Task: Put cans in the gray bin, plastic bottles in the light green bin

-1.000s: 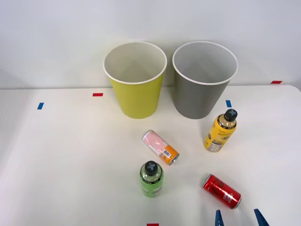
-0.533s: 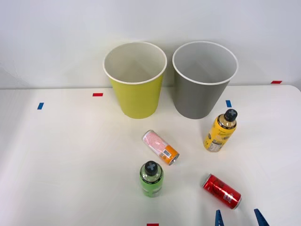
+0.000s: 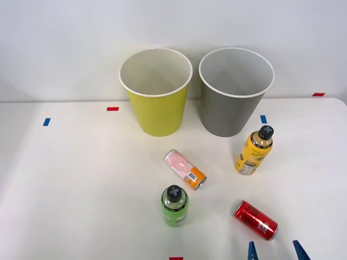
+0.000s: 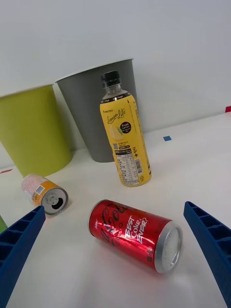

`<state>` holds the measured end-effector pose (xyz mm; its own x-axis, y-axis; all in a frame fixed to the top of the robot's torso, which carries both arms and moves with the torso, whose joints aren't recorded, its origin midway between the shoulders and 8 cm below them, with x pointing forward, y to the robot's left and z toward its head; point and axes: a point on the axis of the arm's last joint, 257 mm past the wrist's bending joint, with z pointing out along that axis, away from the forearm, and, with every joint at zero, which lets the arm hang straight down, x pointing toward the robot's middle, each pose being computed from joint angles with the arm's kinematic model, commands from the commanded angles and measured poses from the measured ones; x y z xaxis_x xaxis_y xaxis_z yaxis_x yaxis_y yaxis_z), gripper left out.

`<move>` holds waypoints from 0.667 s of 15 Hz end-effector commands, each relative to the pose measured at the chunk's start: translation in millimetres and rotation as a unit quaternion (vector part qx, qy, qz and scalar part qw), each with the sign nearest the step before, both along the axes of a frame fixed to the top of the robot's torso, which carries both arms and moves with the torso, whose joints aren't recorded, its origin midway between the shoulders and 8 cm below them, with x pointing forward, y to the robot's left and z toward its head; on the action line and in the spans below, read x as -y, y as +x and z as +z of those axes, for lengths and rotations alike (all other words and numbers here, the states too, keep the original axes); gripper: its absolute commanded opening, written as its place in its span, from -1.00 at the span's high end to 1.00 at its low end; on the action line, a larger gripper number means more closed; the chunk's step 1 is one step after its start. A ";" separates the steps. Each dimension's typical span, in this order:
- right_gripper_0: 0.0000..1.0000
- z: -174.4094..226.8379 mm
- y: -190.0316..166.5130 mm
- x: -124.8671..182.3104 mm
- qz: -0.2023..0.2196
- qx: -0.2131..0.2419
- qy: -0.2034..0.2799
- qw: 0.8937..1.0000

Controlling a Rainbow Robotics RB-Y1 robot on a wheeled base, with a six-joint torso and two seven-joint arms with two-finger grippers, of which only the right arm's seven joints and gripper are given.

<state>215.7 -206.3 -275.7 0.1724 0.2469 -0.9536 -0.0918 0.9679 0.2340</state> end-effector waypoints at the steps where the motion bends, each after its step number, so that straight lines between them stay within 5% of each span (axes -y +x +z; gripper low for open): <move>1: -1.00 0.0 0.0 0.0 0.000 0.000 0.000 1.000; 10: -1.00 0.0 0.0 0.0 0.000 0.000 0.000 1.000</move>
